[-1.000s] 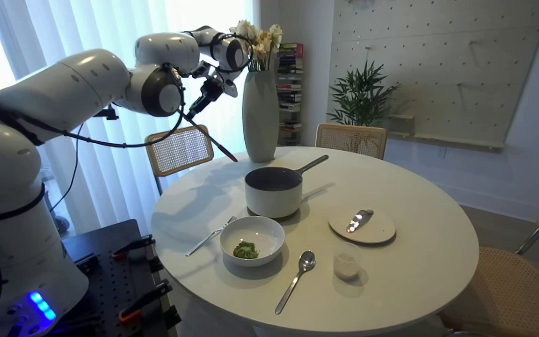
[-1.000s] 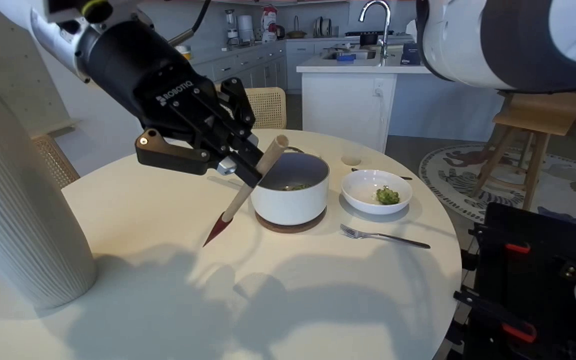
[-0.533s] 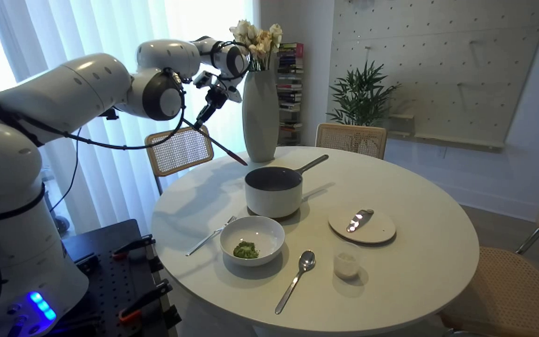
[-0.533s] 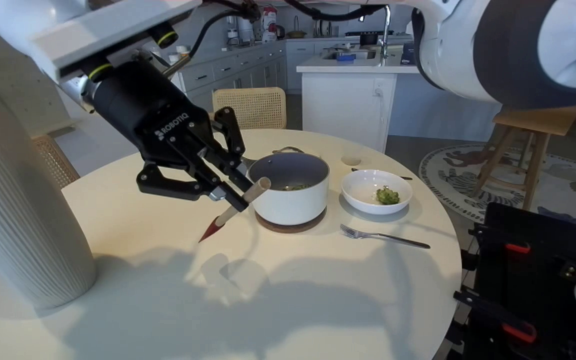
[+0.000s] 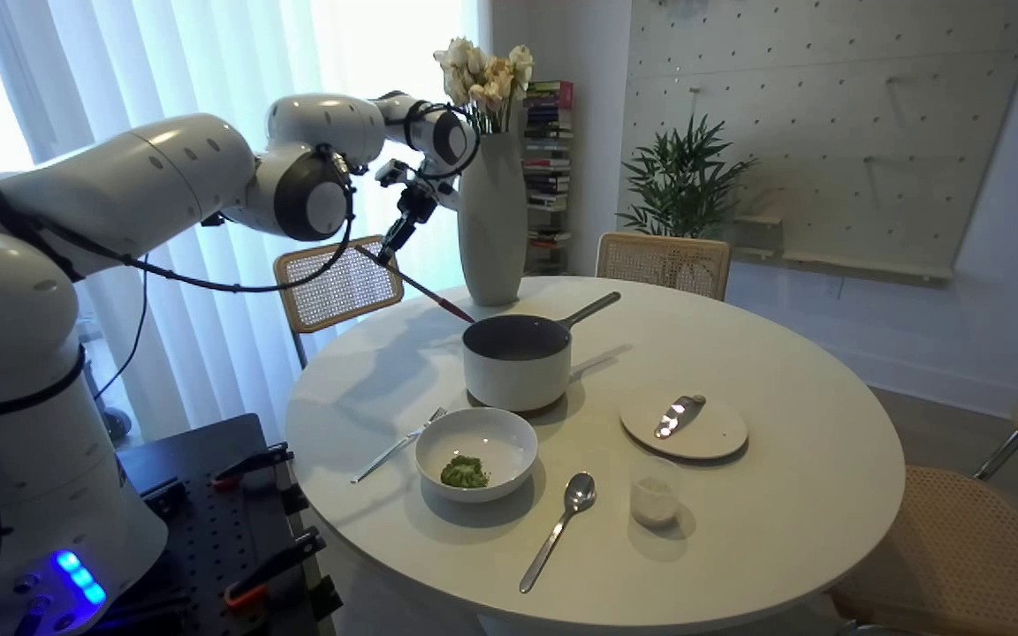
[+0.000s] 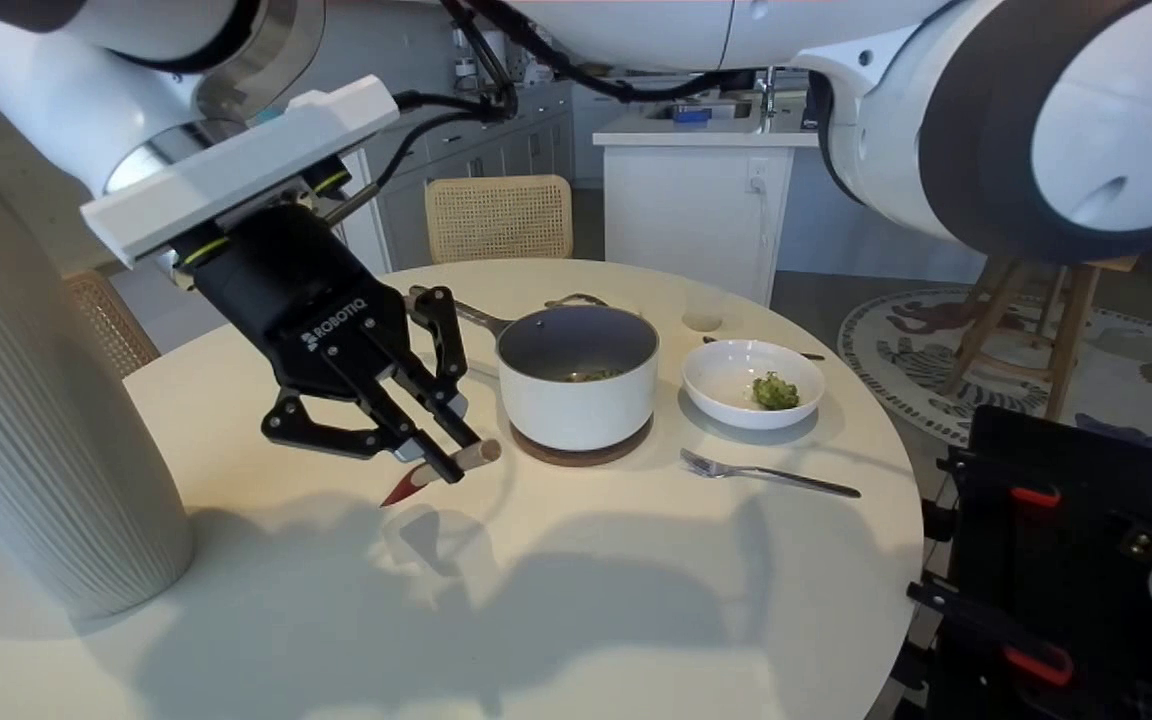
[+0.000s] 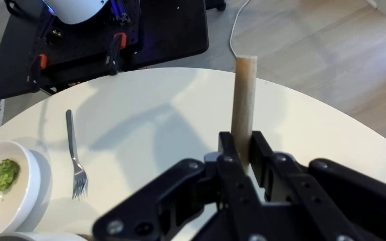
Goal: Use the spatula to mix the contents of the pot then put it back on the table
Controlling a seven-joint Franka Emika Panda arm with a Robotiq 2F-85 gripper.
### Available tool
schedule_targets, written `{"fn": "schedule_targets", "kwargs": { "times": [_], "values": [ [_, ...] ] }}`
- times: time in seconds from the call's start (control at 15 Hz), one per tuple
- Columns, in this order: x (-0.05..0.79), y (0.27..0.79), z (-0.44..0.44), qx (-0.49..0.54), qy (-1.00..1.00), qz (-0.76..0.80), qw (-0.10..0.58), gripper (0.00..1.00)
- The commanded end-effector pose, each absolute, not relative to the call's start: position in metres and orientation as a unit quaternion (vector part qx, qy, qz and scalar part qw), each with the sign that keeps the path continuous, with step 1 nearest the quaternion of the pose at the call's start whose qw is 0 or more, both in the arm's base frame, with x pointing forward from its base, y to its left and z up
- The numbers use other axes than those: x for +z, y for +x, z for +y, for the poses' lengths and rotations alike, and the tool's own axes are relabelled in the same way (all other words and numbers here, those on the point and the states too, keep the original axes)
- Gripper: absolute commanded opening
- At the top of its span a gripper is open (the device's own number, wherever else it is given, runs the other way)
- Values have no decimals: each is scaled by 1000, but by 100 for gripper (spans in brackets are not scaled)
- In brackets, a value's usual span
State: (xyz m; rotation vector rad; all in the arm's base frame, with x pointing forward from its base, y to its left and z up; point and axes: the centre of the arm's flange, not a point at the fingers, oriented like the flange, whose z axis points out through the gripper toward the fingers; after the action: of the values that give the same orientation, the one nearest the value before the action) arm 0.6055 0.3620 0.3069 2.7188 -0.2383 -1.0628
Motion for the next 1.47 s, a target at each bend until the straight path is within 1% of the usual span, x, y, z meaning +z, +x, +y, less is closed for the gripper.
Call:
{"fn": "schedule_targets", "kwargs": {
  "times": [0.0, 0.47, 1.4],
  "values": [
    [286, 544, 326, -328, 932, -112, 107, 4],
    [259, 557, 321, -310, 932, -144, 117, 4],
    [211, 548, 329, -347, 918, -129, 142, 4]
  ]
}}
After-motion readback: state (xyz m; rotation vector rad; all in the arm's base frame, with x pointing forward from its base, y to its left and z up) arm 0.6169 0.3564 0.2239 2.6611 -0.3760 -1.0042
